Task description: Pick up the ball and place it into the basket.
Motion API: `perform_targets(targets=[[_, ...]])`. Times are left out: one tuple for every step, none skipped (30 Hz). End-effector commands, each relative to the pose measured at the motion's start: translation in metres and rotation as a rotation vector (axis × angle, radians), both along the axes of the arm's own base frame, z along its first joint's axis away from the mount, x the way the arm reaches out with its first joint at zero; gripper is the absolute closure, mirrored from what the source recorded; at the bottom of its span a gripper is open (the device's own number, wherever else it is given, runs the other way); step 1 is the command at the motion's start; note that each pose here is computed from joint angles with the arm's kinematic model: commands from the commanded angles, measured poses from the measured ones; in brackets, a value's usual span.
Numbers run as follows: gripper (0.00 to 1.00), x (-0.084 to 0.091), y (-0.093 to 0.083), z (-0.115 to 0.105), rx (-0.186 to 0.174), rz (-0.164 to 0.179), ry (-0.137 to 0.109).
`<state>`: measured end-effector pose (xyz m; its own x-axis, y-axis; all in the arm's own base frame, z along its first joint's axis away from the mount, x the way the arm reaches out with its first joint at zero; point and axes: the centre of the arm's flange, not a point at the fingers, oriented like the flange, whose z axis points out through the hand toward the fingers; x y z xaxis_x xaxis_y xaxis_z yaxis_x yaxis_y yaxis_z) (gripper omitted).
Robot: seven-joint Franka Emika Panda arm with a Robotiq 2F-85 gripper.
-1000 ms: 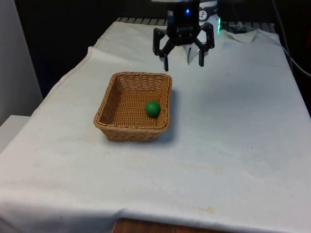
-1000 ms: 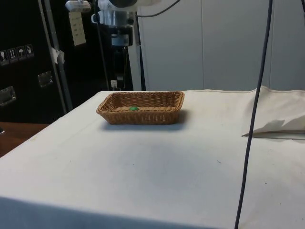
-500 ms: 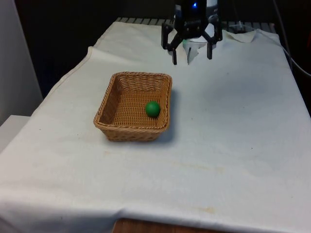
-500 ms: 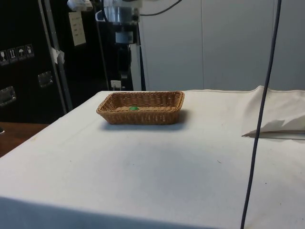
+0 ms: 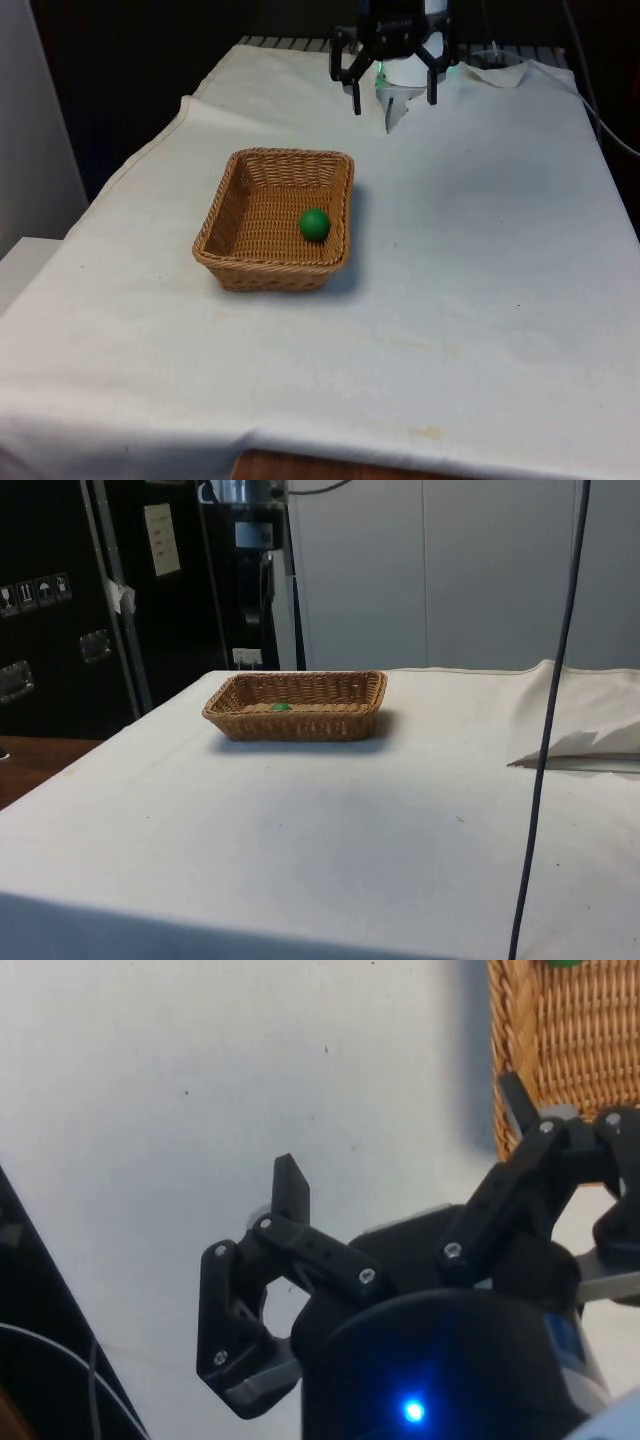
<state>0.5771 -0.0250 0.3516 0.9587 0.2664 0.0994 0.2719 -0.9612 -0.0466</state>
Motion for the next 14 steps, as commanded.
perform_targets(targets=[[0.00, 0.000, -0.002, 0.003, -0.010, -0.012, 0.007], [0.00, 0.001, -0.002, 0.004, -0.011, -0.018, 0.008], [0.00, 0.001, -0.002, 0.005, -0.012, -0.024, 0.008], [0.00, 0.002, -0.002, 0.007, -0.013, -0.028, 0.008], [0.00, 0.002, -0.003, 0.008, -0.014, -0.035, 0.009], [0.00, 0.003, -0.002, 0.009, -0.004, -0.034, 0.003], [0.00, 0.004, -0.003, 0.011, -0.017, -0.045, 0.010], [0.00, 0.004, -0.004, 0.011, -0.019, -0.051, 0.011], [0.00, 0.005, -0.005, 0.013, -0.022, -0.057, 0.010], [0.00, 0.005, -0.005, 0.014, -0.024, -0.062, 0.011], [0.00, 0.006, -0.005, 0.015, -0.026, -0.068, 0.011], [0.00, 0.006, -0.005, 0.016, -0.029, -0.072, 0.011], [0.00, 0.007, -0.006, 0.016, -0.031, -0.078, 0.012], [0.00, 0.007, -0.004, 0.017, -0.021, -0.074, 0.002]])
